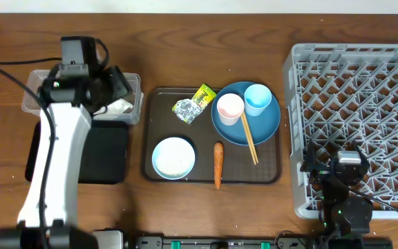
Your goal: Sort waste into correct bins and load items into the dishwasher rack
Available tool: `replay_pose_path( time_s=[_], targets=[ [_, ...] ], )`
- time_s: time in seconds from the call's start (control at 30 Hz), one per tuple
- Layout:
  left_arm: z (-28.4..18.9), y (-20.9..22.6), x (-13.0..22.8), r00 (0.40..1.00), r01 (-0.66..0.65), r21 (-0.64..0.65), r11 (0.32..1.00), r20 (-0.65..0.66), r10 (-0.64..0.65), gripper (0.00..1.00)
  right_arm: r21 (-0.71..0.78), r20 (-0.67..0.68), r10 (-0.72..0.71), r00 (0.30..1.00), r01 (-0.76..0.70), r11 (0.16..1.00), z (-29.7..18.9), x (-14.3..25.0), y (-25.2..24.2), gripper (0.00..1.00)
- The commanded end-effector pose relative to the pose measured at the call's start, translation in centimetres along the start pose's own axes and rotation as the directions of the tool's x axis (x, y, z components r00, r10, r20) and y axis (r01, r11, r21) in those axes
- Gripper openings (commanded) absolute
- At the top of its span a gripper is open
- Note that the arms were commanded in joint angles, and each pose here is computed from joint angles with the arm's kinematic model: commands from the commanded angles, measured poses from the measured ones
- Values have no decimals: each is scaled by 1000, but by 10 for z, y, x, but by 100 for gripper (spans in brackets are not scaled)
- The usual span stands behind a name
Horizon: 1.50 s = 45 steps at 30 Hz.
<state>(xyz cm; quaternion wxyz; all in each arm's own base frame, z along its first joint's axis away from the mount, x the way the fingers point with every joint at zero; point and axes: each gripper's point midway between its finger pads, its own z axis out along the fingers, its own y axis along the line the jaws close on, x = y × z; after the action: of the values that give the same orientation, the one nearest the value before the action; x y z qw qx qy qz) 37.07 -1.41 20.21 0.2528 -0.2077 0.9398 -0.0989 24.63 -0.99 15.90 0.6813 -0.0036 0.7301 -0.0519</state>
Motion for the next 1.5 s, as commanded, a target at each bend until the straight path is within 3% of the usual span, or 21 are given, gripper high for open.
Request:
replay_pose_path(
  time_s=[0.0, 0.1, 0.3, 0.8, 1.1, 1.2, 1.27, 1.4, 1.47],
  targets=[
    [-4, -37, 21, 993, -106, 94, 990, -50, 111, 66, 3, -1, -9, 1000, 9, 1000, 0, 1, -1, 99],
    [2, -57, 40, 975, -200, 107, 974, -72, 209, 66, 3, -1, -9, 1000, 9, 1000, 0, 1, -1, 99],
    [30, -70, 59, 947, -307, 11, 952, -98, 307, 66, 3, -1, -9, 1000, 9, 1000, 0, 1, -1, 99],
    [138, -74, 111, 860, -430, -8, 903, -306, 408, 66, 3, -1, -9, 1000, 9, 1000, 0, 1, -1, 99],
    [169, -73, 112, 863, -432, -17, 902, -299, 407, 65, 3, -1, -9, 1000, 9, 1000, 0, 1, -1, 99],
    [170, -76, 110, 866, -430, -13, 903, -287, 409, 54, 3, -1, -9, 1000, 9, 1000, 0, 1, -1, 99],
    [171, -77, 108, 868, -430, -11, 903, -280, 410, 34, 3, -1, -9, 1000, 9, 1000, 0, 1, -1, 99],
    [171, -78, 108, 869, -430, -9, 903, -276, 411, 6, 3, -1, -9, 1000, 9, 1000, 0, 1, -1, 99],
    [169, -78, 107, 870, -429, -9, 903, -275, 410, 6, 3, -1, -9, 1000, 9, 1000, 0, 1, -1, 99]
  ],
)
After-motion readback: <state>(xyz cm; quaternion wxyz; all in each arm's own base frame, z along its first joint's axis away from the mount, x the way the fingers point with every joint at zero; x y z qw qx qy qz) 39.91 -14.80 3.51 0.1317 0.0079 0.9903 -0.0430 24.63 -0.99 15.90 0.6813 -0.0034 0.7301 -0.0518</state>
